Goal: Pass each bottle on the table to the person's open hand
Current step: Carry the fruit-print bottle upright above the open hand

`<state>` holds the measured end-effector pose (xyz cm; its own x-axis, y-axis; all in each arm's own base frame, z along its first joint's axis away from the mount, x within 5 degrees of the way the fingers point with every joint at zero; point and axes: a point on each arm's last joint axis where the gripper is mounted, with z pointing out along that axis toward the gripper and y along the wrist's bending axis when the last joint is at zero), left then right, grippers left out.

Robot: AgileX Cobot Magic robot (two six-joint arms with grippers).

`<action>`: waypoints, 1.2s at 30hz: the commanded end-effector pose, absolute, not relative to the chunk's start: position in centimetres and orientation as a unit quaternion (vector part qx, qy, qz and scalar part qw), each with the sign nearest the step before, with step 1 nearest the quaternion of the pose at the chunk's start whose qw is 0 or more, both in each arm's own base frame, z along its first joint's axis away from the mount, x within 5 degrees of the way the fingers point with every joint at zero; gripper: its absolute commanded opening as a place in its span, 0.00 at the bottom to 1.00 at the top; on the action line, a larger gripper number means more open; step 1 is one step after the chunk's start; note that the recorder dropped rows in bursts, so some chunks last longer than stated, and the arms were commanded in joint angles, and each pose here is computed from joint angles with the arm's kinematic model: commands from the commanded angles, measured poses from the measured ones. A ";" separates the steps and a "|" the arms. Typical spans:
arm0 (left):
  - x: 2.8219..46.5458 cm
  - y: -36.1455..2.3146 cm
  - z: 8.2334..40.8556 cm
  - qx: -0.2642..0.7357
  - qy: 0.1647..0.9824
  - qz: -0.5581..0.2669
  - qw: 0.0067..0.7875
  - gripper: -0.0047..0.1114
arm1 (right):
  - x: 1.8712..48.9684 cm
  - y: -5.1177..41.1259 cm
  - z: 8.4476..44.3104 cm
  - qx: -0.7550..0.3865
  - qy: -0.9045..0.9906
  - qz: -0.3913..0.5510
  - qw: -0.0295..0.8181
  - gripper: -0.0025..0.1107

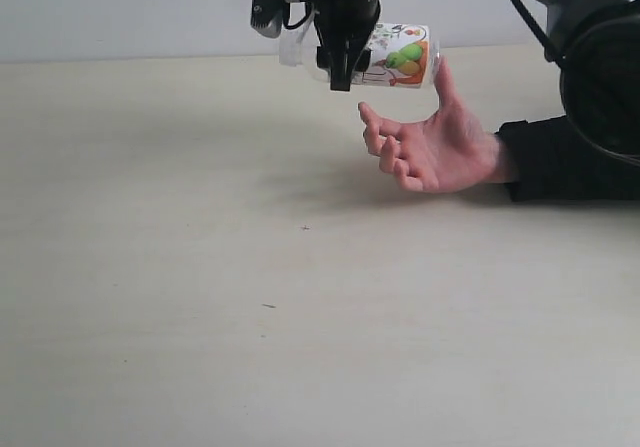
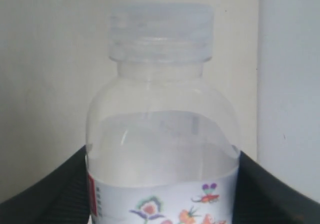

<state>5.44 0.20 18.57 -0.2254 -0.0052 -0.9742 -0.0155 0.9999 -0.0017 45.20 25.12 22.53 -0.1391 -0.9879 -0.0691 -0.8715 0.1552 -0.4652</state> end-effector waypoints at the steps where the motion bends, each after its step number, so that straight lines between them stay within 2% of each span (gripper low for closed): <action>1: 5.4 0.2 18.5 -0.007 0.781 0.001 0.624 0.06 | 45.1 24.4 24.7 -0.597 0.757 -0.169 0.203 0.09; 8: 5.4 0.2 18.5 -0.007 0.781 0.001 0.624 0.06 | 45.4 23.4 25.1 -0.551 0.783 -0.209 0.201 0.09; 15: 5.4 0.2 18.5 -0.007 0.781 0.001 0.624 0.06 | 45.5 22.8 25.0 -0.527 0.802 -0.202 0.194 0.09; 24: 5.4 0.2 18.5 -0.007 0.781 0.001 0.624 0.06 | 46.2 20.5 24.8 -0.480 0.837 -0.196 0.177 0.03; 30: 5.4 0.2 18.5 -0.007 0.781 0.001 0.624 0.06 | 47.0 18.6 24.8 -0.443 0.858 -0.192 0.176 0.03; 36: 5.4 0.2 18.5 -0.007 0.781 0.001 0.624 0.06 | 46.9 18.7 24.7 -0.441 0.862 -0.178 0.176 0.03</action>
